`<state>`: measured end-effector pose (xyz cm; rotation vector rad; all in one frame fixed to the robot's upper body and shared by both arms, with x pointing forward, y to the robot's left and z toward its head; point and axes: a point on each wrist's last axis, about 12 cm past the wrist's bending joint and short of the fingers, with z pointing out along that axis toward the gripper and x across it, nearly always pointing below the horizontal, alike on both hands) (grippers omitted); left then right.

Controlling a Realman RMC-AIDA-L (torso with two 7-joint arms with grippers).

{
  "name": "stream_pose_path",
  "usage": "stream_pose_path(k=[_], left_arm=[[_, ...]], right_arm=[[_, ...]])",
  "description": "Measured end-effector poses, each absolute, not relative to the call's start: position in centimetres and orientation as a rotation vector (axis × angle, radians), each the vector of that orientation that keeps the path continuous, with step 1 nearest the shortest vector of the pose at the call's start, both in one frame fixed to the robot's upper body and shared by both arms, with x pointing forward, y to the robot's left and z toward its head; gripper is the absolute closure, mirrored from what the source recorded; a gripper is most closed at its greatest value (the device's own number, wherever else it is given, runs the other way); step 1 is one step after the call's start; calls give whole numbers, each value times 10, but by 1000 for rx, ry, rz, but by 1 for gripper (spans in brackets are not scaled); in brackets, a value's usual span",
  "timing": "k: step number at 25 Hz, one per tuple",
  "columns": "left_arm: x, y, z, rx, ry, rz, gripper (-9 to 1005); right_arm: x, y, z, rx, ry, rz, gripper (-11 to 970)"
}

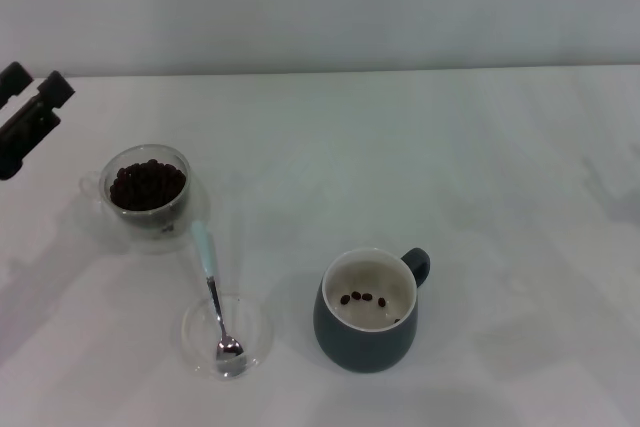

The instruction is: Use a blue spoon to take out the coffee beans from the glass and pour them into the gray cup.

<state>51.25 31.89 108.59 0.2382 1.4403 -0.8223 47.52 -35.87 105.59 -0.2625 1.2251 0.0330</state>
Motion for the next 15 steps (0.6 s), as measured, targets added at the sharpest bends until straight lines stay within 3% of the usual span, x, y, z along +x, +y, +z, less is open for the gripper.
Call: stream_pose_path(k=[15], left_arm=[[497,324,1070,172,1309,-635,282]], right_arm=[[472,-372,1060,-269,1218,-7,223]])
